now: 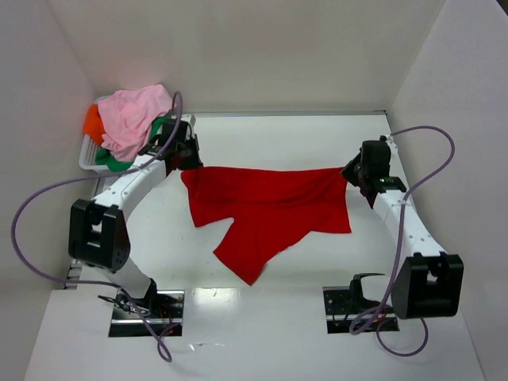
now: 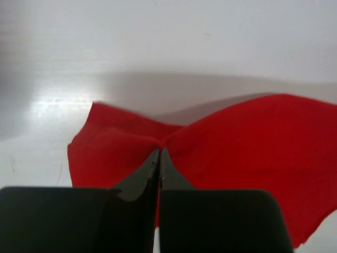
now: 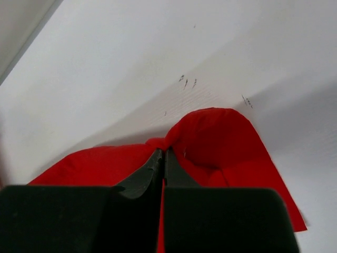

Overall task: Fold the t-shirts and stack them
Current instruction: Move the tshirt to the center of the board

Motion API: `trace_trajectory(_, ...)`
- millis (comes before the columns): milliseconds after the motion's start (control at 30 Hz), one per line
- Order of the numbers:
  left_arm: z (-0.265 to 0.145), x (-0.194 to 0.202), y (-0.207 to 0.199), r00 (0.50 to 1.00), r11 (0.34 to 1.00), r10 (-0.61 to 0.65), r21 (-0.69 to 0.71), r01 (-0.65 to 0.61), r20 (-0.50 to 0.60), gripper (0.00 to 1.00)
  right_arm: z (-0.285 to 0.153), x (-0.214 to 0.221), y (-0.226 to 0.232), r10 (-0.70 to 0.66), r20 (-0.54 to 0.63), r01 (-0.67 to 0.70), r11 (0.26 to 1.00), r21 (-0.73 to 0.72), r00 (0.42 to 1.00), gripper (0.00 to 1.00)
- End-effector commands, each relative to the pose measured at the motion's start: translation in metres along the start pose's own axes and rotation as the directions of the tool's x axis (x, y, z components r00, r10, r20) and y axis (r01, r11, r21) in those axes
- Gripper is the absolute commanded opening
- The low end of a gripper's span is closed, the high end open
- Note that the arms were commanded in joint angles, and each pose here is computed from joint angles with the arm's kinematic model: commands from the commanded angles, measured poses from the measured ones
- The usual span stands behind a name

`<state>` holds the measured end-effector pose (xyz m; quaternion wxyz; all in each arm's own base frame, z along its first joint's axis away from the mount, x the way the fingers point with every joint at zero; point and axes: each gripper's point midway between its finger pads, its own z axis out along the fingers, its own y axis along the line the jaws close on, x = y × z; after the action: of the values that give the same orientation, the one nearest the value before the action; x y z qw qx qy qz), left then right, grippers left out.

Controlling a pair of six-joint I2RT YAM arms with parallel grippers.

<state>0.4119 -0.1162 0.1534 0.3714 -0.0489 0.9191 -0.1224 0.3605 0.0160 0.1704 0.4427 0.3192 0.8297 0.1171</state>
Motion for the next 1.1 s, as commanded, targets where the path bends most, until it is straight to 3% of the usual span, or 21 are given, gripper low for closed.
trace_trajectory(0,0.007,-0.054,-0.017,0.993,0.999,-0.015,0.053,0.009,0.118,0.0,0.016,-0.047,0.014,0.053,0.126,-0.05,0.998,-0.023,0.991,0.0)
trace_trajectory(267,0.061,-0.091,0.006,0.99,0.998,-0.059,0.041,0.054,0.129,0.0,0.07,-0.064,0.034,0.108,0.099,-0.105,0.994,-0.031,0.989,0.01)
trace_trajectory(300,0.062,-0.109,0.007,0.985,0.997,-0.066,0.053,0.059,0.159,0.0,0.084,-0.065,0.031,0.11,0.089,-0.109,0.994,-0.011,0.99,0.02)
trace_trajectory(400,0.087,-0.107,0.014,0.989,0.993,-0.102,0.064,0.095,0.111,0.0,0.105,-0.066,0.031,0.106,0.068,-0.108,0.994,0.023,0.992,0.04)
trace_trajectory(500,0.105,-0.11,0.012,0.986,0.985,-0.145,0.103,0.136,0.085,0.0,0.128,-0.051,0.023,0.091,0.02,-0.092,0.994,0.053,0.996,0.13)
trace_trajectory(533,0.108,-0.108,0.006,0.987,0.981,-0.144,0.138,0.134,0.067,0.05,0.136,-0.046,0.023,0.091,0.007,-0.091,0.994,0.052,0.996,0.17)
trace_trajectory(600,0.115,-0.11,0.004,0.988,0.98,-0.143,0.15,0.132,0.063,0.28,0.141,-0.044,0.022,0.096,-0.015,-0.096,0.994,0.043,0.995,0.28)
trace_trajectory(633,0.116,-0.112,0.006,0.988,0.979,-0.137,0.16,0.125,0.064,0.35,0.143,-0.047,0.024,0.085,-0.011,-0.084,0.996,0.039,0.996,0.45)
trace_trajectory(667,0.117,-0.108,0.006,0.991,0.98,-0.13,0.16,0.122,0.041,0.5,0.147,-0.042,0.022,0.074,-0.028,-0.073,0.997,0.039,0.997,0.51)
trace_trajectory(733,0.118,-0.108,0.005,0.992,0.98,-0.12,0.163,0.114,0.028,0.66,0.144,-0.047,0.028,0.056,-0.032,-0.055,0.998,0.023,0.998,0.65)
trace_trajectory(767,0.116,-0.109,0.005,0.993,0.981,-0.112,0.162,0.106,0.028,0.72,0.143,-0.048,0.03,0.035,-0.039,-0.034,0.999,0.014,0.999,0.77)
trace_trajectory(800,0.111,-0.11,0.002,0.994,0.979,-0.111,0.176,0.105,0.022,0.87,0.143,-0.048,0.03,0.024,-0.04,-0.023,1.0,0.014,0.999,0.8)
trace_trajectory(900,0.097,-0.098,0.002,0.995,0.979,-0.103,0.179,0.1,0.005,1.0,0.133,-0.05,0.024,0.021,-0.04,-0.02,0.999,0.025,0.999,0.86)
trace_trajectory(1067,0.062,-0.07,0.006,0.997,0.983,-0.073,0.164,0.078,-0.035,1.0,0.11,-0.031,0.02,-0.003,-0.112,0.0,1.0,-0.021,0.994,0.86)
